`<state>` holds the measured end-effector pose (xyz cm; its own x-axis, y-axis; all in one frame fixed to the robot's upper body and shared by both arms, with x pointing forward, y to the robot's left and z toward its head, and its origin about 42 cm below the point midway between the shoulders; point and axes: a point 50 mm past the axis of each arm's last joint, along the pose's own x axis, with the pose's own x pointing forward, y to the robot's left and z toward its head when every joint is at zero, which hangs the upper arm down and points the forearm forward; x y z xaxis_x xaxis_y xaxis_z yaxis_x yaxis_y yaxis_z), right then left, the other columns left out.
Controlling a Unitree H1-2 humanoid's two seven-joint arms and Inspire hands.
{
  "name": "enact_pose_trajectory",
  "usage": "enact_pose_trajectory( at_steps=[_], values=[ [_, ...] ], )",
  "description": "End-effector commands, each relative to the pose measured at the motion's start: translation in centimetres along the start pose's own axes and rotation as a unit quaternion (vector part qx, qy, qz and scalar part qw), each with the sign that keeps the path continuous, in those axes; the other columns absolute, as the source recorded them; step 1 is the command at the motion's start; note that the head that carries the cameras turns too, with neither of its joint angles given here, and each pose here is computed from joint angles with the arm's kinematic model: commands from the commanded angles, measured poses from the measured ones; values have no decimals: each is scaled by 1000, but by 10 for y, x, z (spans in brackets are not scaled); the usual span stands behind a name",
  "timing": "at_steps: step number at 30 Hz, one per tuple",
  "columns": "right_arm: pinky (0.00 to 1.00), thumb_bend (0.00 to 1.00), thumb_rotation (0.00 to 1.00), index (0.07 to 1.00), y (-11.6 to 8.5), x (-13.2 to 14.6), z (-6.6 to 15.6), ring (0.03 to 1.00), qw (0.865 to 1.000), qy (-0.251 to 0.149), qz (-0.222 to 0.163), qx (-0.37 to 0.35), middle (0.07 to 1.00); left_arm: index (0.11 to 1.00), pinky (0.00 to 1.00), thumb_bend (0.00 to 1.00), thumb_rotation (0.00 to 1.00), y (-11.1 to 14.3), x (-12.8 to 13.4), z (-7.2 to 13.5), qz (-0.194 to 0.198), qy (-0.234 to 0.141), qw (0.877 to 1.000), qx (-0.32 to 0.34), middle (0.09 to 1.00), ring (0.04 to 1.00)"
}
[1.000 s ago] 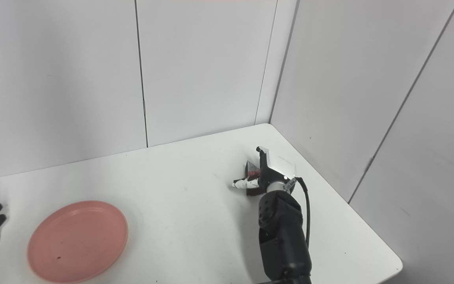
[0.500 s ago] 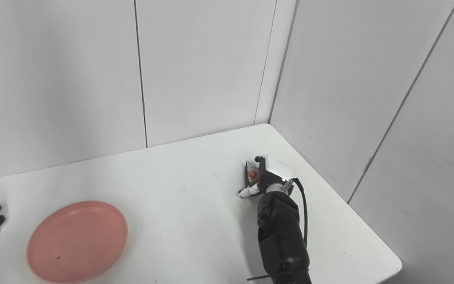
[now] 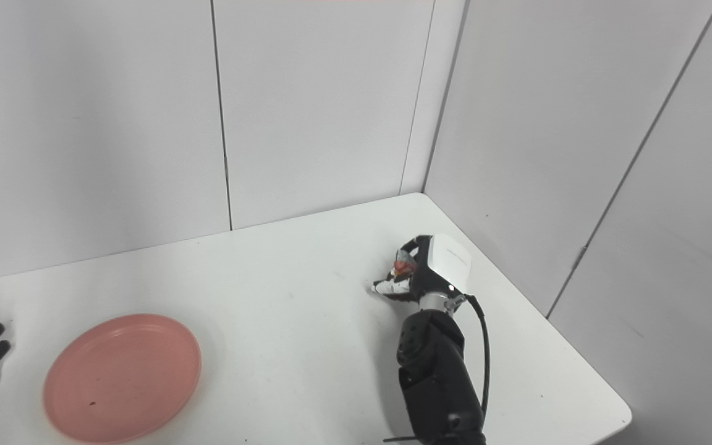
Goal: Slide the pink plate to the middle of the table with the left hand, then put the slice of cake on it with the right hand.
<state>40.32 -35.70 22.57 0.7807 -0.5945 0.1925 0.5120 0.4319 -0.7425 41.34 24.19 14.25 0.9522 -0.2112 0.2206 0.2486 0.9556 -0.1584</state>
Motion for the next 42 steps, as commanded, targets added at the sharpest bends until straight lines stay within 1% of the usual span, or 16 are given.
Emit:
enact_pose_trajectory(
  at_steps=[1, 3, 4, 5, 7, 8, 10, 13, 15, 19, 24, 28, 31, 35, 37, 42],
  values=[
    [105, 524, 0, 475, -24, 4, 25, 173, 997, -55, -47, 25, 469, 1000, 1000, 723, 1000, -6, -22, -30, 8, 32, 999, -10, 1000, 1000],
    [102, 524, 0, 476, -28, -2, 35, 169, 994, -85, -46, 48, 469, 1000, 1000, 719, 1000, -12, -24, -28, -1, 29, 1000, -5, 1000, 1000],
    [100, 524, 0, 475, -30, -5, 39, 166, 992, -96, -36, 68, 469, 1000, 1000, 706, 1000, -15, -26, -27, -3, 28, 1000, 2, 1000, 1000],
    [101, 518, 0, 481, -32, -7, 42, 170, 990, -104, -19, 92, 426, 1000, 1000, 698, 1000, -20, -27, -26, -1, 27, 1000, 8, 1000, 1000],
    [135, 515, 0, 489, -34, -12, 47, 208, 986, -118, 10, 118, 402, 1000, 1000, 683, 1000, -28, -29, -25, 0, 28, 1000, 14, 1000, 1000],
    [193, 517, 0, 497, -35, -14, 50, 267, 984, -125, 19, 122, 421, 1000, 1000, 682, 1000, -32, -30, -25, -1, 30, 999, 14, 1000, 1000],
    [267, 520, 0, 483, -33, -21, 57, 336, 979, -145, 49, 135, 467, 1000, 1000, 704, 1000, -39, -30, -24, -11, 35, 999, 24, 1000, 1000],
    [309, 520, 0, 482, -26, -31, 63, 363, 968, -175, 84, 163, 473, 1000, 1000, 707, 1000, -51, -29, -24, -6, 34, 999, 31, 1000, 1000],
    [254, 517, 0, 492, -21, -38, 67, 308, 959, -201, 95, 173, 437, 1000, 1000, 689, 1000, -60, -27, -25, -3, 32, 999, 32, 1000, 1000],
    [231, 516, 0, 500, -7, -61, 81, 284, 936, -261, 147, 187, 435, 1000, 1000, 677, 1000, -72, -22, -28, -1, 32, 999, 17, 1000, 1000],
    [192, 515, 0, 508, 11, -87, 93, 257, 907, -315, 200, 193, 429, 1000, 1000, 682, 1000, -84, -16, -32, -11, 32, 999, 15, 1000, 1000],
    [167, 515, 0, 502, 19, -108, 112, 235, 891, -339, 228, 197, 420, 1000, 1000, 690, 1000, -92, -14, -34, -12, 34, 999, 17, 1000, 1000],
    [185, 516, 0, 498, 28, -118, 123, 248, 881, -356, 240, 198, 434, 1000, 1000, 697, 1000, -97, -12, -35, -10, 39, 999, 20, 1000, 1000],
    [193, 517, 0, 496, 45, -123, 131, 261, 870, -365, 265, 198, 437, 1000, 1000, 697, 1000, -102, -11, -37, -6, 37, 999, 21, 1000, 1000],
    [169, 515, 0, 493, 57, -126, 136, 237, 863, -373, 279, 193, 413, 1000, 1000, 685, 1000, -105, -11, -37, -5, 34, 999, 29, 1000, 1000],
    [134, 510, 0, 493, 77, -128, 146, 201, 856, -389, 291, 175, 388, 1000, 1000, 695, 1000, -110, -10, -39, -1, 40, 999, 30, 1000, 1000]
  ],
)
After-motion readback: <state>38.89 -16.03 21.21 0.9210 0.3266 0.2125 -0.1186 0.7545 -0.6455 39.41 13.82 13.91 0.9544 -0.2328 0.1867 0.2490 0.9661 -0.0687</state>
